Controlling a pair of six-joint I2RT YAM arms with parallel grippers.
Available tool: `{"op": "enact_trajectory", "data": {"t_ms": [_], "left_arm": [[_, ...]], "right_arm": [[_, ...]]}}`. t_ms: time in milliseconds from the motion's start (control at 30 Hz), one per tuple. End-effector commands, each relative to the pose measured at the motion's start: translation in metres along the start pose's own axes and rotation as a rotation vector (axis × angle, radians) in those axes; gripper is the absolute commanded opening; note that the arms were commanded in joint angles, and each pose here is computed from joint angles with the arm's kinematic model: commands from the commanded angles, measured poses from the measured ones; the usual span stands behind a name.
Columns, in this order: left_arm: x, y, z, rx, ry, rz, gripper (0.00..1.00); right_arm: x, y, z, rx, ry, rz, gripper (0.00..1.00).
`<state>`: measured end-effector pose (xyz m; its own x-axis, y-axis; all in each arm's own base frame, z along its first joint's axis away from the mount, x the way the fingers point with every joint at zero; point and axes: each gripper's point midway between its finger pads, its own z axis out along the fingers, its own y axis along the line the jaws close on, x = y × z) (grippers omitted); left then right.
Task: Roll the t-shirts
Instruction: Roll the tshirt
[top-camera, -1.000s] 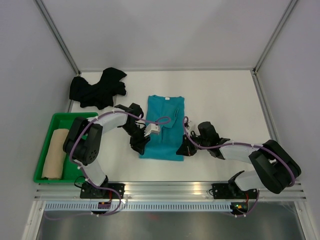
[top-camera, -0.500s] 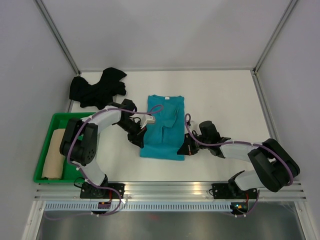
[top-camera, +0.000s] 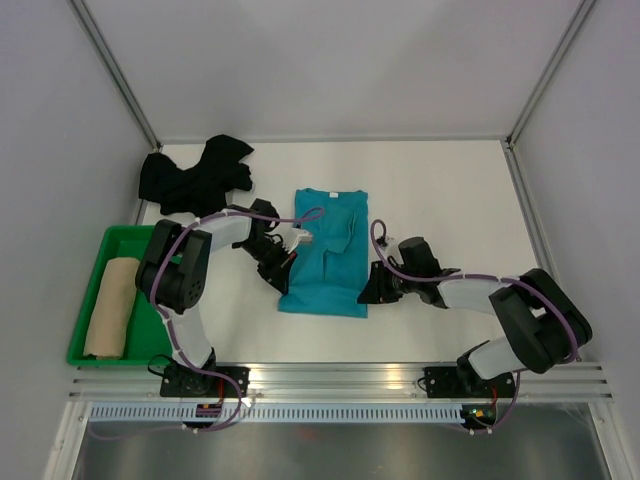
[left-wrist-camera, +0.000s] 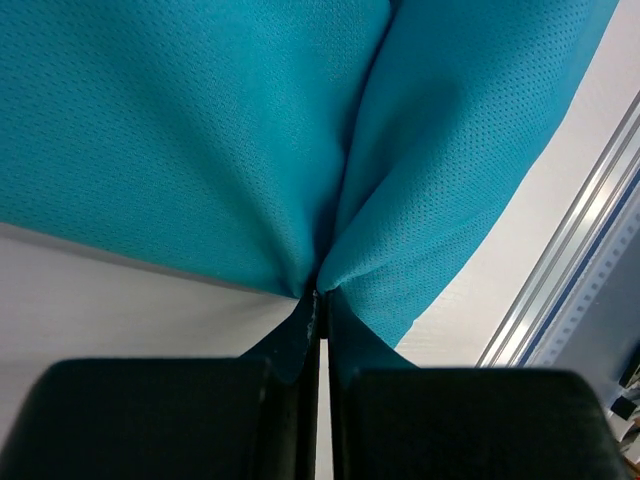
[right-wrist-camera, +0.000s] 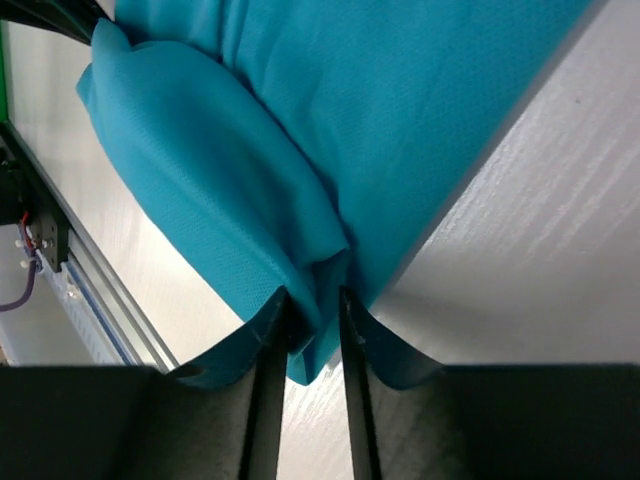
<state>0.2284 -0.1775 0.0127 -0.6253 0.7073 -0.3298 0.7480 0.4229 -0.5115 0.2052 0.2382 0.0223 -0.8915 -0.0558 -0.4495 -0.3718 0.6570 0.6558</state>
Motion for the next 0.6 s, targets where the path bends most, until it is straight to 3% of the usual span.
{"op": "enact_trajectory", "data": {"t_ms": [0, 200, 267, 300, 367, 433, 567], "left_arm": [[-0.016, 0.009, -0.005, -0.054, -0.032, 0.000, 0.02], [-0.021, 0.002, -0.010, -0.045, -0.057, 0.031, 0.02], [-0.021, 0.001, -0.011, -0.049, -0.059, 0.031, 0.02], [-0.021, 0.001, -0.011, -0.051, -0.060, 0.032, 0.02], [-0.021, 0.001, -0.012, -0.056, -0.059, 0.030, 0.02], [-0.020, 0.002, -0.013, -0.067, -0.057, 0.033, 0.02], [-0.022, 0.003, -0.018, -0.095, -0.058, 0.042, 0.07]], "right_arm": [[-0.016, -0.005, -0.004, 0.067, -0.023, 0.002, 0.35], [-0.057, 0.010, -0.046, 0.179, -0.143, -0.151, 0.37], [-0.066, 0.012, -0.059, 0.223, -0.180, -0.193, 0.29], [-0.069, 0.016, -0.062, 0.255, -0.190, -0.218, 0.18], [-0.057, 0.020, -0.055, 0.294, -0.139, -0.289, 0.10], [-0.034, 0.051, -0.031, 0.200, -0.058, -0.368, 0.05], [-0.047, 0.099, -0.003, -0.059, -0.168, -0.366, 0.02]]}}
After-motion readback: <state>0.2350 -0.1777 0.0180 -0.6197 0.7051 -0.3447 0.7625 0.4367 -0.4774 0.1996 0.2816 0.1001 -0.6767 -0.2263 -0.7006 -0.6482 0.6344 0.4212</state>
